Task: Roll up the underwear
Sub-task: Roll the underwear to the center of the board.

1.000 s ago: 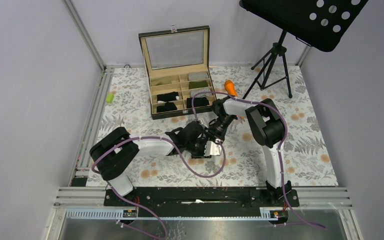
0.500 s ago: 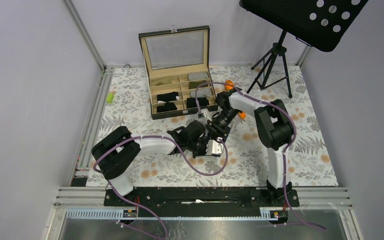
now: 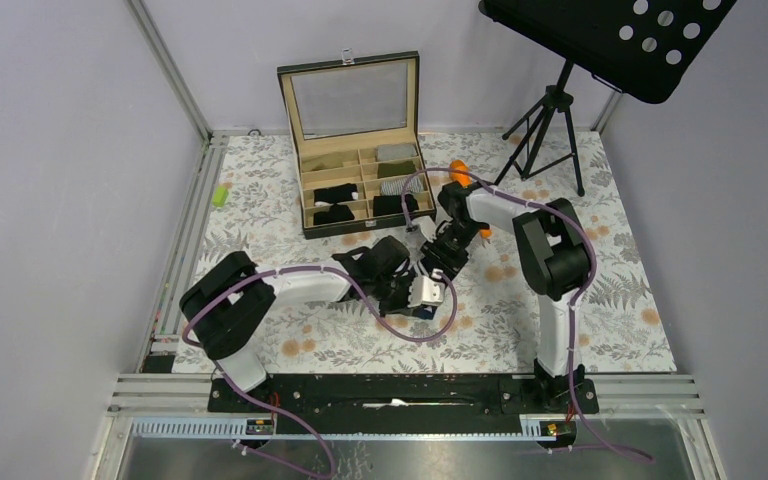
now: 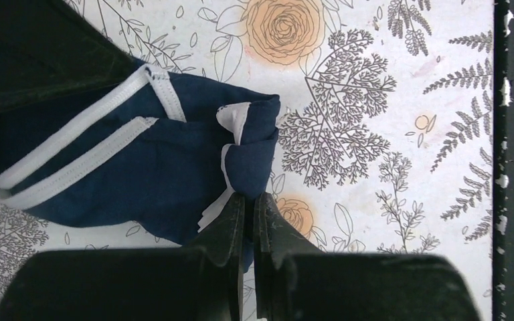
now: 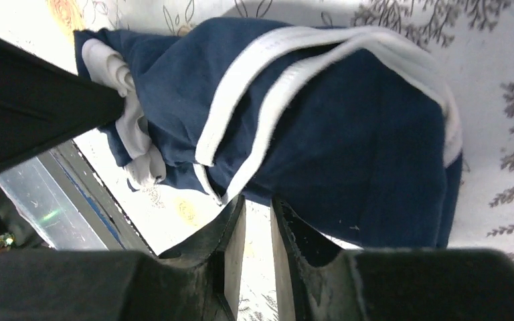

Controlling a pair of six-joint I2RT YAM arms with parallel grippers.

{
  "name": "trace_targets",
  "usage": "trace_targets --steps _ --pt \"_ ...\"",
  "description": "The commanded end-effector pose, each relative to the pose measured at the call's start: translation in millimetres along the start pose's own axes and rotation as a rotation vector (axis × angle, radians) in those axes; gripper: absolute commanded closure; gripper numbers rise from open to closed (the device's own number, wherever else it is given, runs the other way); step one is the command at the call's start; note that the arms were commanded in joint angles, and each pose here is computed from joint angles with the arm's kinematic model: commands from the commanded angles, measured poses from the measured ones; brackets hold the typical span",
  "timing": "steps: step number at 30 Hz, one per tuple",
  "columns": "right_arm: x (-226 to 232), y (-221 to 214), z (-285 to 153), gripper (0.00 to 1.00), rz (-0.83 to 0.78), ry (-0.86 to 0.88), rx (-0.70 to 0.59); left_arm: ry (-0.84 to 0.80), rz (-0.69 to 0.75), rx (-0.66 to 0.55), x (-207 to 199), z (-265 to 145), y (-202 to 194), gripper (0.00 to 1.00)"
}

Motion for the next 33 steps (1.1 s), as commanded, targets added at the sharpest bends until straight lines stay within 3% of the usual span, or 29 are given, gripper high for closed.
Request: trace_targets --steps 1,8,13,16,20,25,29,33 --pt "-14.0 27.9 25.2 0.72 -0.063 -0.066 0.024 -0.063 -0.053 0.006 -6.5 -15.3 10.6 1.00" --pt "-6.0 56.4 37.9 0.71 -0.120 -0.020 0.013 -0.071 -0.096 0.027 -8.3 -23.4 1.6 1.00" --pt "-2.2 52.5 1.7 0.68 -0.159 -0.059 -0.027 -0.108 -0.174 0.035 -6.4 -23.3 -7.3 1.00" --pt "-1.7 52.4 -49.1 0.61 -0.157 -0.135 -0.148 -0.170 -0.246 0.060 -4.4 -17.3 -12.1 1.00" --pt "4.0 51.2 -135.4 0.52 -0.194 -0.325 -0.402 -0.226 -0.334 0.061 -0.1 -9.7 -15.2 1.00" --pt "37.6 43.0 -219.0 0.43 -0.233 -0.778 -0.716 -0.336 -0.488 0.076 13.9 3.0 -16.7 1.00" --pt "68.2 7.1 -201.9 0.30 -0.284 -0.917 -0.804 -0.450 -0.589 0.127 28.5 16.3 -11.9 1.00" --pt "96.7 -28.3 -168.6 0.32 -0.363 -0.834 -0.742 -0.538 -0.723 0.211 44.7 30.4 -9.0 1.00"
Point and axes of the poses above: each gripper's point midway between its finger pads, its own z axis out along the fingers, its own x axis along the line the jaws close on, y = z × x, the point moved 10 cm from there along -z, back along the fingers, and after that the axes turned 13 degrees about -z, right-handed, at the moved point
